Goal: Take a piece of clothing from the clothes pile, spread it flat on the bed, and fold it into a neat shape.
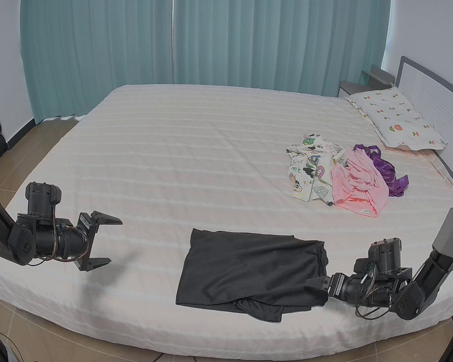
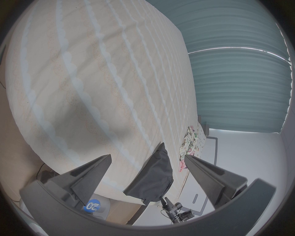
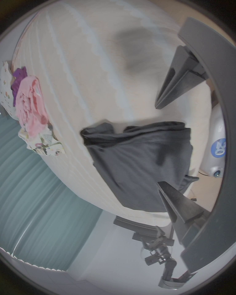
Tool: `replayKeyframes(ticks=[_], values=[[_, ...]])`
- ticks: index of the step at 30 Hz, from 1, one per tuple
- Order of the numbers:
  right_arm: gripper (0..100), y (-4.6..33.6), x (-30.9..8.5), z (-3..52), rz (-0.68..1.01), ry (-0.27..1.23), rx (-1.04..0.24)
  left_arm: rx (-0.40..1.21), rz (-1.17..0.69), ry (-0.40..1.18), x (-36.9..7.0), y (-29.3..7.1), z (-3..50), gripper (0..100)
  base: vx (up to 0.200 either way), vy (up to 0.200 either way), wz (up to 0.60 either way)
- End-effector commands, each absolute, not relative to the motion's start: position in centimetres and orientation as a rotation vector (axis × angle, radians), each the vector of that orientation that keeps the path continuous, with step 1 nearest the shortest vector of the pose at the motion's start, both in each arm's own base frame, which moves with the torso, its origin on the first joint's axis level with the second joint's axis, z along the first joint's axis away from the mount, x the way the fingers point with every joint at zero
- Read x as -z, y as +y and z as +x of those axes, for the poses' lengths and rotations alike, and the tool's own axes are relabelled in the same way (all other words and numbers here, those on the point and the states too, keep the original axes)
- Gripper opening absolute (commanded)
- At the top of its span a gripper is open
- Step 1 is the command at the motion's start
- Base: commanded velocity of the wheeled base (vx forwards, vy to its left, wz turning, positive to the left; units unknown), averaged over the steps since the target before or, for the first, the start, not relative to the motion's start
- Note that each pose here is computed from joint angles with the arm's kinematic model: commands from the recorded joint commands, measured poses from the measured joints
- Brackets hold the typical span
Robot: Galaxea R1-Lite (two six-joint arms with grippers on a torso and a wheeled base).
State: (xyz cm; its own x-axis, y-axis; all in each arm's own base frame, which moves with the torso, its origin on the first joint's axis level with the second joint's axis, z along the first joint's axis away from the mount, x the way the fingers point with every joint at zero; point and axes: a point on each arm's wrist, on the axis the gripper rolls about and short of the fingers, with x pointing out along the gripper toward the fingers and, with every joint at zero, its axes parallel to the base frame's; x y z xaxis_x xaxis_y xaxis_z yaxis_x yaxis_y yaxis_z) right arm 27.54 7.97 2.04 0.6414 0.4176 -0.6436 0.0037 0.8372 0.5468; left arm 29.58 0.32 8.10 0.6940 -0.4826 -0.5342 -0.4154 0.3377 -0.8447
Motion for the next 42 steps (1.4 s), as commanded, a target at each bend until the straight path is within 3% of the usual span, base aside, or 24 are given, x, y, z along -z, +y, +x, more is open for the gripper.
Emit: replayKeyframes(ticks=[1,4,5,34,35,42], values=[[100,8.2,-1.7,26.7,0.523,0.885,-0.287,0.05,-1.272,0.864,-8.1,0.3,29.6,100,0.0,0.0,0.0],[100,8.2,-1.3,26.5,0.498,0.898,-0.295,0.052,-1.272,0.861,-8.1,0.3,29.6,100,0.0,0.0,0.0],[0,8.2,-1.1,26.5,0.491,0.905,-0.295,0.051,-1.272,0.863,-8.1,0.3,29.6,100,0.0,0.0,0.0],[0,6.7,-1.1,24.1,0.412,0.937,-0.29,0.057,-1.269,0.869,-8.1,0.1,29.6,100,0.0,0.0,0.0],[100,6.6,-1.0,24.0,0.412,0.941,-0.287,0.058,-1.269,0.87,-8.1,0.1,29.6,100,0.0,0.0,0.0],[100,6.6,-1.1,24.1,0.404,0.93,-0.291,0.056,-1.27,0.872,-8.0,0.1,29.6,100,0.0,0.0,0.0]])
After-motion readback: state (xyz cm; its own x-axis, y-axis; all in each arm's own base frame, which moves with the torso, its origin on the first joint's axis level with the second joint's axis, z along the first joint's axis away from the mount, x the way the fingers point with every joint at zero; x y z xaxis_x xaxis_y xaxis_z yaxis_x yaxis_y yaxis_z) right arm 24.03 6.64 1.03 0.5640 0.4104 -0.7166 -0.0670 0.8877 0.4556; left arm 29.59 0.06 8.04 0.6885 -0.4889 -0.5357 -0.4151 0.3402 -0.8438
